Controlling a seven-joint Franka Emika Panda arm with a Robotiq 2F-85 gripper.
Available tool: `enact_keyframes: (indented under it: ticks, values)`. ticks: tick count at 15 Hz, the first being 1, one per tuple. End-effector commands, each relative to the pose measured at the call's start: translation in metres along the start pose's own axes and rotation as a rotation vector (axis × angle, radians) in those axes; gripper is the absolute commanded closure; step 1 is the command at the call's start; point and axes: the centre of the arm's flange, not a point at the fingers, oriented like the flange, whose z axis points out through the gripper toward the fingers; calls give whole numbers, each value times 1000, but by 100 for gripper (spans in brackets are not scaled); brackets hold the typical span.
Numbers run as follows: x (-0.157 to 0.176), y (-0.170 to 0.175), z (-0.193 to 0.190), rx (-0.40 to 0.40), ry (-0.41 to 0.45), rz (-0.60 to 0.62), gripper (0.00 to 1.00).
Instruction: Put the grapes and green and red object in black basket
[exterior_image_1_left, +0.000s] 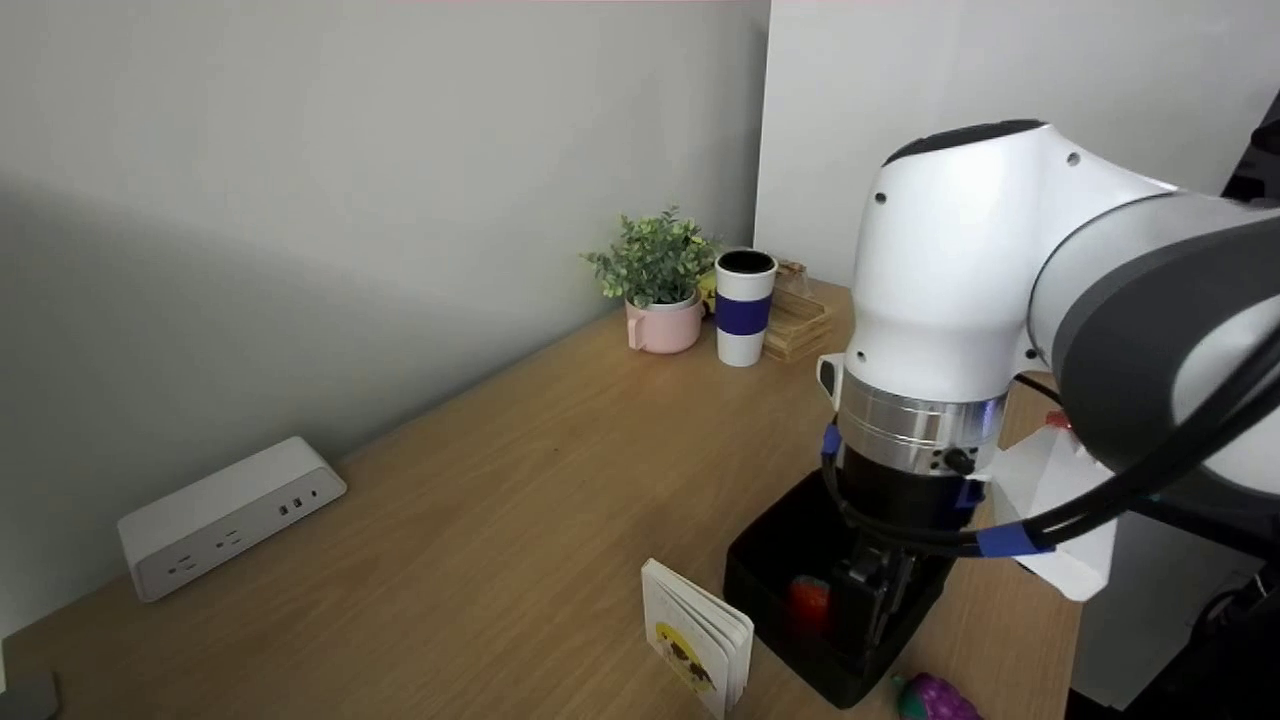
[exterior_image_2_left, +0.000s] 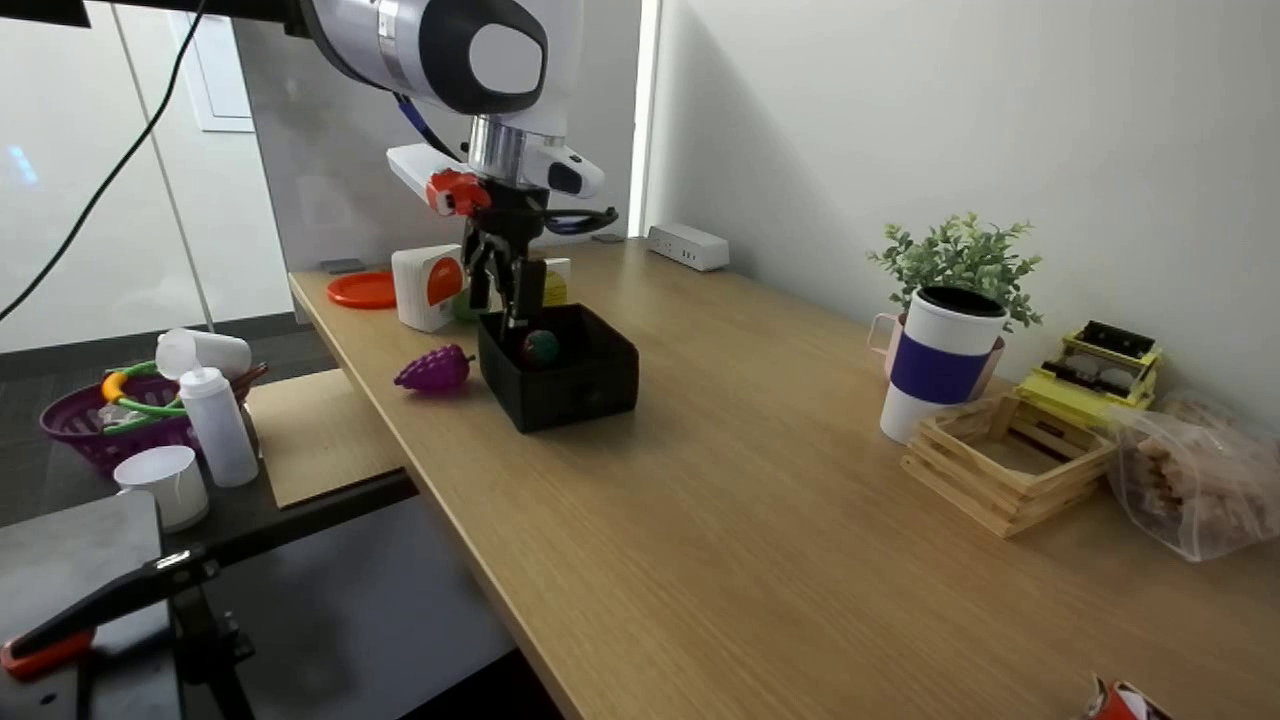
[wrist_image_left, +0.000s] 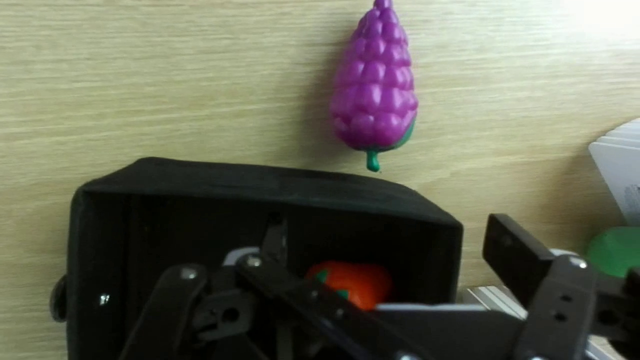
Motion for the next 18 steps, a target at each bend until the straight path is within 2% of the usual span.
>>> enact_keyframes:
  ticks: [1, 5, 7, 12, 16, 18]
  values:
    - [-9, -21, -23, -89, 31, 23, 0]
    - [-30, -44, -46, -164, 67, 72, 0]
    - [-39, -54, -50, -171, 38, 132, 0]
    - [-58, -59, -33, -79, -46, 299, 0]
    - [-69, -51, -9, -1, -120, 381, 0]
    - [-72, -45, 3, 12, -140, 419, 0]
